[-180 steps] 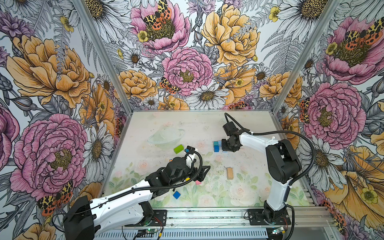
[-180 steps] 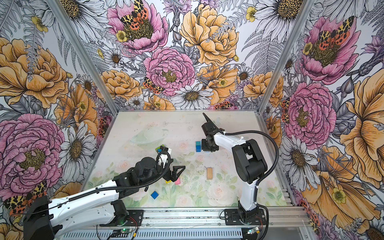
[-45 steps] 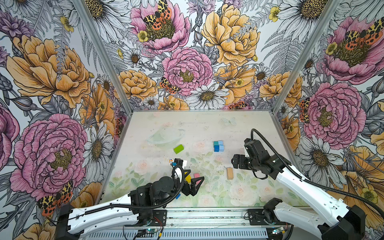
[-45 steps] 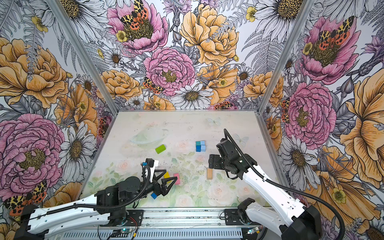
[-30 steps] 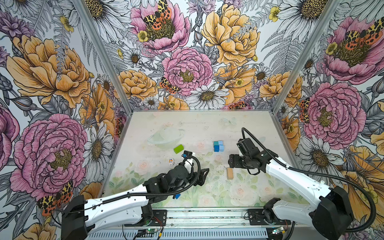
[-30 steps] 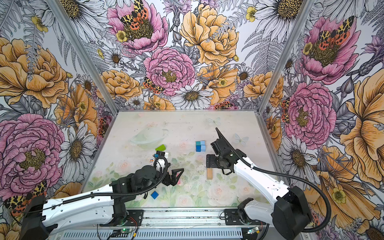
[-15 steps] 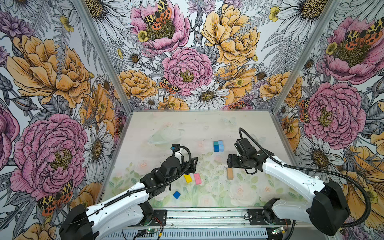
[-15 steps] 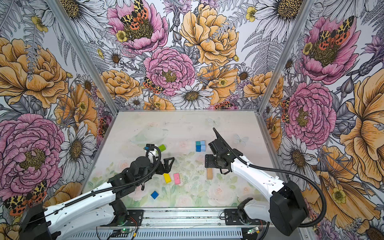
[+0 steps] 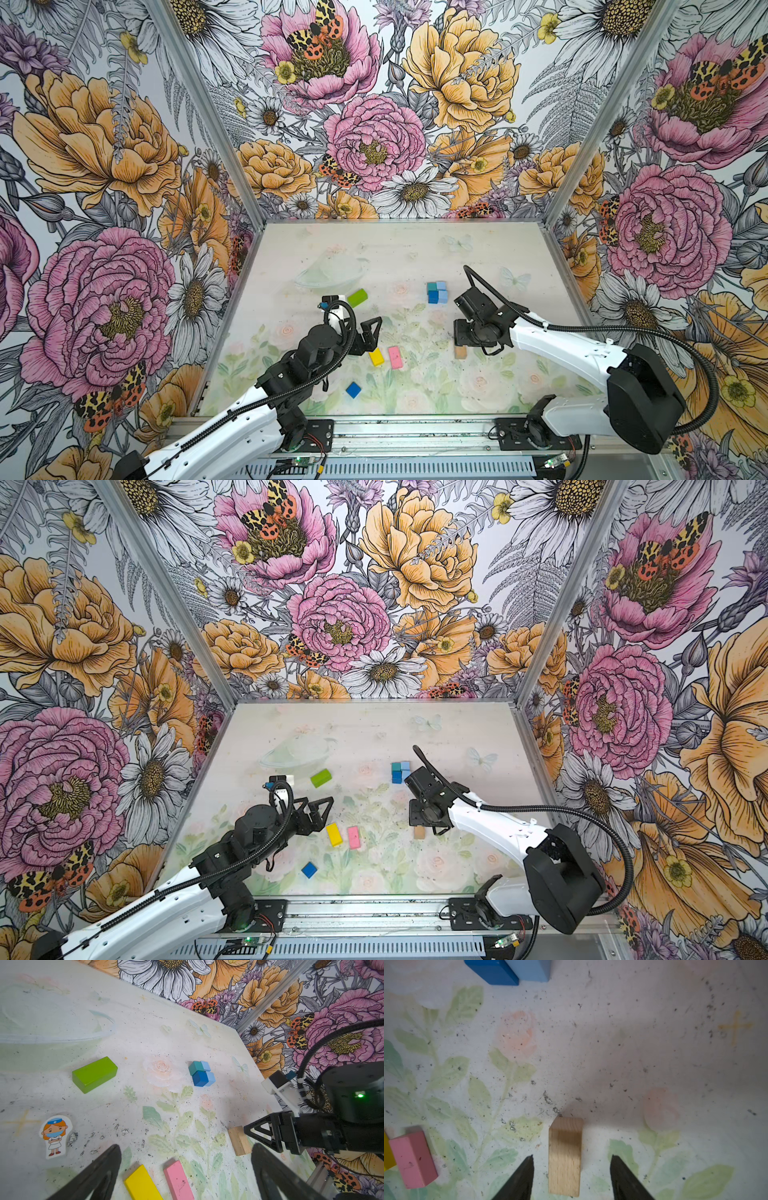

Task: Build the wood block tower
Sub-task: 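Raise the right gripper and move it over the natural-wood block, then lower the right gripper and grasp the natural-wood block upright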

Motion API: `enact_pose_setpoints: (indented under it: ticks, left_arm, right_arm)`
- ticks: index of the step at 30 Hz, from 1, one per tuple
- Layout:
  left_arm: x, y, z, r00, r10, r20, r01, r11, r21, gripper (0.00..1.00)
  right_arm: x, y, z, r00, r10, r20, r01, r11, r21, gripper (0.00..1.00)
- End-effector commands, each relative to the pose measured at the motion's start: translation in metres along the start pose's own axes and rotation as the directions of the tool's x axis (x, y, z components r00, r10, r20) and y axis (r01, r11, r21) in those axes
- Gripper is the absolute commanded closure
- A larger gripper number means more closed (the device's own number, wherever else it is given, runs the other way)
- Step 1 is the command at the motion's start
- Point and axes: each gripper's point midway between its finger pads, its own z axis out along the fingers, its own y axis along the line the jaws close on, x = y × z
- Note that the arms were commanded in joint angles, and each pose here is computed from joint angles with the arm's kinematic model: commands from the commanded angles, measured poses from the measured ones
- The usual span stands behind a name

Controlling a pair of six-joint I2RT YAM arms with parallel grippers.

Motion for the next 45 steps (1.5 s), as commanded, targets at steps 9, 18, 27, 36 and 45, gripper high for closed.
enact_pose_setpoints:
  ticks: [9,18,27,36,45]
  left_arm:
    - [0.013,-0.013,0.001,0.998,0.018,-0.067,-0.012,0.996,0.085,0.01]
    - [0.023,-0.041,0.012,0.985,0.099,-0.138,-0.069,0.976,0.208,0.01]
    - [0.026,-0.054,0.025,0.977,0.14,-0.16,-0.098,0.965,0.243,0.01]
    - [0.027,-0.056,0.031,0.973,0.158,-0.167,-0.115,0.963,0.244,0.01]
    - [0.026,-0.051,0.033,0.974,0.16,-0.163,-0.121,0.967,0.225,0.01]
  right_arm:
    - [0.01,0.006,0.014,1.0,0.004,-0.009,-0.004,1.0,0.017,0.47]
    - [0.012,0.007,0.026,0.999,-0.004,-0.038,0.005,0.999,0.05,0.61]
    - [0.002,0.016,0.014,1.0,-0.008,-0.006,0.008,1.0,0.009,0.74]
    - [-0.025,0.034,-0.003,0.998,-0.035,0.048,0.036,0.999,-0.029,0.75]
    - [-0.078,0.054,-0.023,0.991,-0.075,0.111,0.081,0.995,-0.055,0.75]
